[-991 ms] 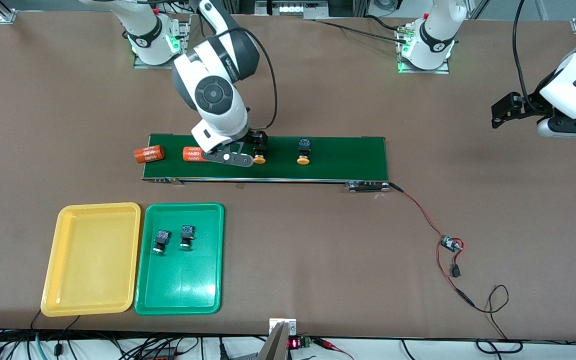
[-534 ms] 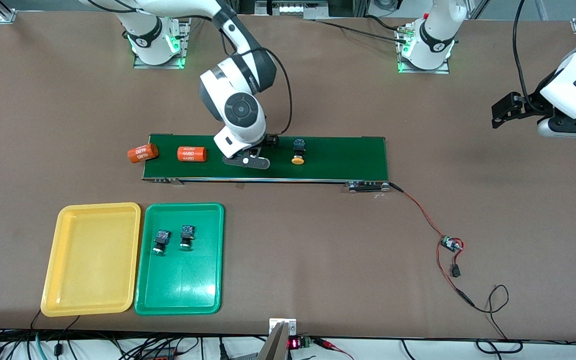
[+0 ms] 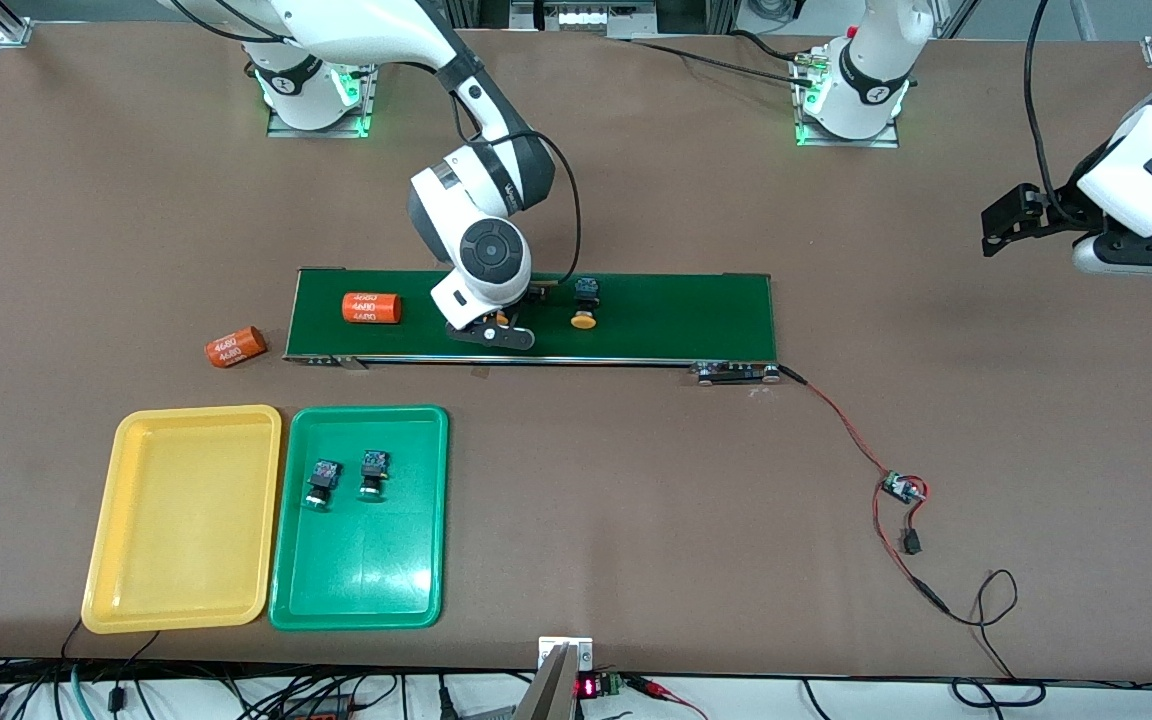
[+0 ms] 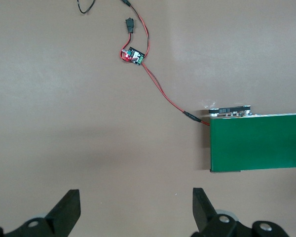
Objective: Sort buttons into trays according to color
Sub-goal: 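Grasp a yellow-capped button on the belt with the right gripper, then carry the yellow button into the yellow tray and open the right gripper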
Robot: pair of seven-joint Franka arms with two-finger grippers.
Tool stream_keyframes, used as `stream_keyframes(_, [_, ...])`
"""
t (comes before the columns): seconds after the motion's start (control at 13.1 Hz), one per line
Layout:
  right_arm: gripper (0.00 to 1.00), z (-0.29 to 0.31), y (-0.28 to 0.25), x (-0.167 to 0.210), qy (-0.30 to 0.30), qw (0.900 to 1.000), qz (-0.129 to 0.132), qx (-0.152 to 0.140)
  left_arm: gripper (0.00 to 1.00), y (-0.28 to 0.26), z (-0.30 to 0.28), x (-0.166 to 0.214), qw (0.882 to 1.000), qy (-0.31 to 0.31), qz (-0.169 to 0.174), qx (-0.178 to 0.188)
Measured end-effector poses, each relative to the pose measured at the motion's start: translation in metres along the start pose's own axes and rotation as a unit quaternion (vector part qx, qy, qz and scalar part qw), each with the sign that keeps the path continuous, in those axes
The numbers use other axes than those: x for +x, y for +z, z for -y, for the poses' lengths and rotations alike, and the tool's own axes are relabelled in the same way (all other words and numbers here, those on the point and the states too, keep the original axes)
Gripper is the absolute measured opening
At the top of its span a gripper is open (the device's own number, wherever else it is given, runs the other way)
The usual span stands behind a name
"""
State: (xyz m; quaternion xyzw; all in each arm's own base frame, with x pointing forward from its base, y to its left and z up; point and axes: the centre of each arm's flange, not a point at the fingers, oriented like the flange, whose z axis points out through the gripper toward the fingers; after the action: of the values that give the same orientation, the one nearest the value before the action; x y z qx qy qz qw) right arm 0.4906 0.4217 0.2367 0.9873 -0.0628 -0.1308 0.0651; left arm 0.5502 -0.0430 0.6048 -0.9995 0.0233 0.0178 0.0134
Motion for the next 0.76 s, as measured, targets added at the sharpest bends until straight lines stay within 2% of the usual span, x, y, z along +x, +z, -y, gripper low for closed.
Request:
stream_keyframes(0.23, [0.46,-0.003,-0.001,0.001,0.003,1.0,0.004,-0.004,1.0,0.0,0.001,0.0,1.0,-0.001,0.0,0.0])
stream_keyframes(0.31, [0.42,-0.007,-0.002,0.003,0.007,1.0,0.005,-0.006,1.0,0.0,0.002,0.0,1.0,-0.002,0.0,0.0])
stream_keyframes(0.46, [0.42,-0.021,-0.012,0.016,0.022,1.0,0.0,-0.006,1.0,0.0,0.003,0.0,1.0,-0.003,0.0,0.0])
stream_keyframes(0.76, [0.42,-0.089,-0.08,0.076,0.091,0.995,-0.045,0.017,1.0,0.0,0.004,0.0,1.0,-0.004,0.0,0.0])
